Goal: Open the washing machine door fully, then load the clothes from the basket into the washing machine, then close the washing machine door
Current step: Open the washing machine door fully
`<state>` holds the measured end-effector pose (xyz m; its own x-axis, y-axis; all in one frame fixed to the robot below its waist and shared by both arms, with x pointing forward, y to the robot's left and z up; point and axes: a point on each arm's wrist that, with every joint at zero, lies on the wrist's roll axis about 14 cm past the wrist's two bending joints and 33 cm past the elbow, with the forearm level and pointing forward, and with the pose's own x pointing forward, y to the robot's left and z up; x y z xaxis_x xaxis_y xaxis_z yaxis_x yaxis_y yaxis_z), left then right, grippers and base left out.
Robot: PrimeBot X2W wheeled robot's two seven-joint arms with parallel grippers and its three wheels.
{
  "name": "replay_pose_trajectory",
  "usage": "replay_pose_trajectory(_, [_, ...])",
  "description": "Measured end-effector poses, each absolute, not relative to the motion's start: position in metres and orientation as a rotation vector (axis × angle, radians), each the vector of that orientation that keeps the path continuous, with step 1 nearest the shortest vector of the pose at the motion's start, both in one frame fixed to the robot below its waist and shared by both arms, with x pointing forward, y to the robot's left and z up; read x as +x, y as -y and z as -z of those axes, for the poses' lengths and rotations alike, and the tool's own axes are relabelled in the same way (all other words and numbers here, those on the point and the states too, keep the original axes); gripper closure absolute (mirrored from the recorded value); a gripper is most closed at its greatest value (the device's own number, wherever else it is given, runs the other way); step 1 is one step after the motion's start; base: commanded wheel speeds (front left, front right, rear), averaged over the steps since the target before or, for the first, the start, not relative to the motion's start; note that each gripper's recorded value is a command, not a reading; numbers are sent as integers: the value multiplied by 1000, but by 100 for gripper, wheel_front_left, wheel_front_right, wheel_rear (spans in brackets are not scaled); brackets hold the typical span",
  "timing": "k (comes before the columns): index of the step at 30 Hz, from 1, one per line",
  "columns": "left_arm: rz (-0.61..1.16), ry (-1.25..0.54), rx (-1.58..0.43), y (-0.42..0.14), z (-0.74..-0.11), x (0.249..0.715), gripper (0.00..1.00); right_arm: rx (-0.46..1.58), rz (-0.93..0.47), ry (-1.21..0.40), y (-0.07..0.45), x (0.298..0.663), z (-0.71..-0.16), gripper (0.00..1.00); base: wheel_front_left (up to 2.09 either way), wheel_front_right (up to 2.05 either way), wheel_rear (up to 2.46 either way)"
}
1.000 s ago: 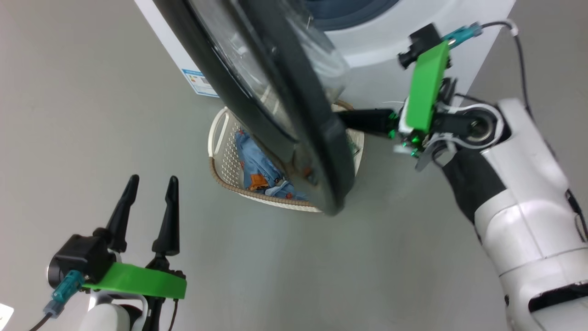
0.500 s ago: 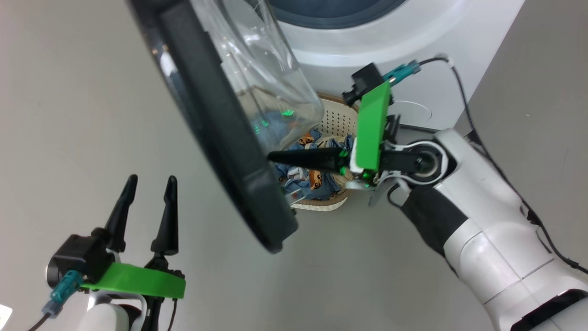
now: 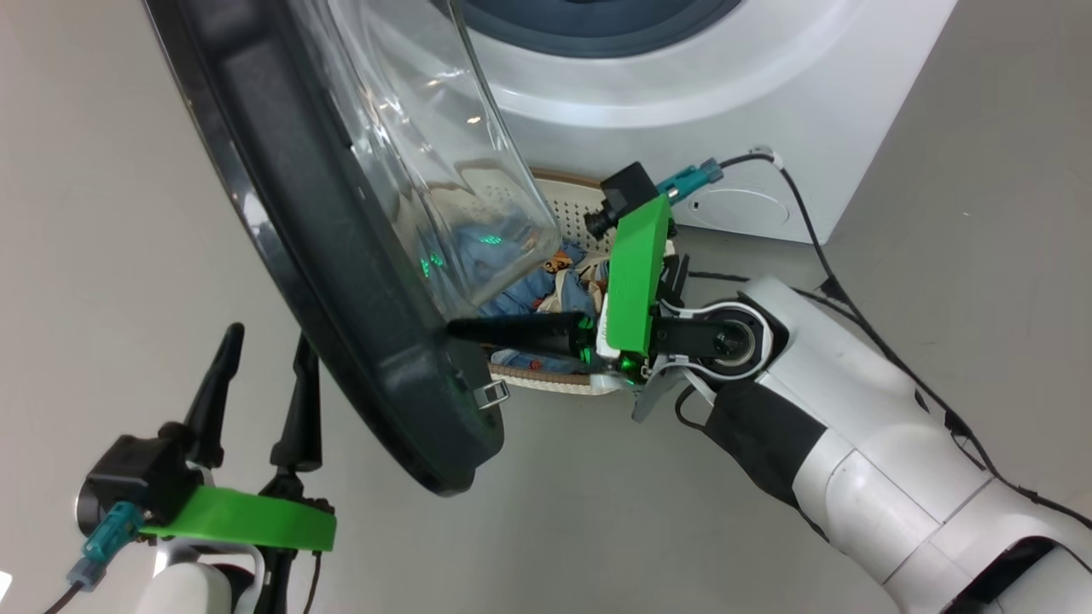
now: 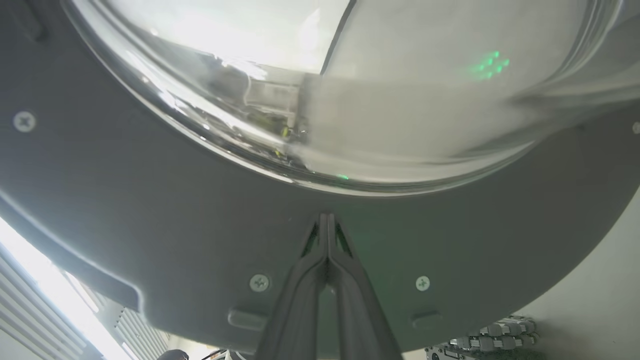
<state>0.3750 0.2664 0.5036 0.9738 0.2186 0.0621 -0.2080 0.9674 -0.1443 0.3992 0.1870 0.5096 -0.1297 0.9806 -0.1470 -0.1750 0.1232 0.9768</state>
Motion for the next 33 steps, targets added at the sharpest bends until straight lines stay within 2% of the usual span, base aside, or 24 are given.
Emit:
replay_pose_trajectory(10, [-210,106,-145,-266,-511,378,0,980,-1237,-1153,-176,413,-530,100,0,0,0])
replay_pose_trajectory(17, [-183,118,-135,-261,-516,378,0,1043,-1154,-1065,-142,427,-538,100,0,0,0])
replay_pose_trajectory(23, [-157,128,-126,-256,-519,377,0,1072,-1012,-968,-94,436,-530,100,0,0,0])
replay_pose_trajectory(24, [-153,126,-127,-255,-518,376,0,1083,-991,-954,-88,437,-530,90,0,0,0])
replay_pose_trajectory(25, [-149,123,-128,-254,-518,375,0,1094,-970,-943,-82,438,-530,61,0,0,0])
replay_pose_trajectory(26, [-145,120,-125,-253,-517,373,0,1092,-955,-937,-76,436,-528,51,0,0,0])
replay_pose_trajectory(27, [-142,117,-122,-252,-516,372,0,1090,-940,-930,-71,434,-527,12,0,0,0])
replay_pose_trajectory(28, [-139,116,-120,-251,-515,371,0,1095,-919,-917,-66,434,-526,0,0,0,0])
replay_pose_trajectory(33, [-128,121,-118,-248,-517,368,0,1103,-827,-804,-40,437,-531,0,0,0,0])
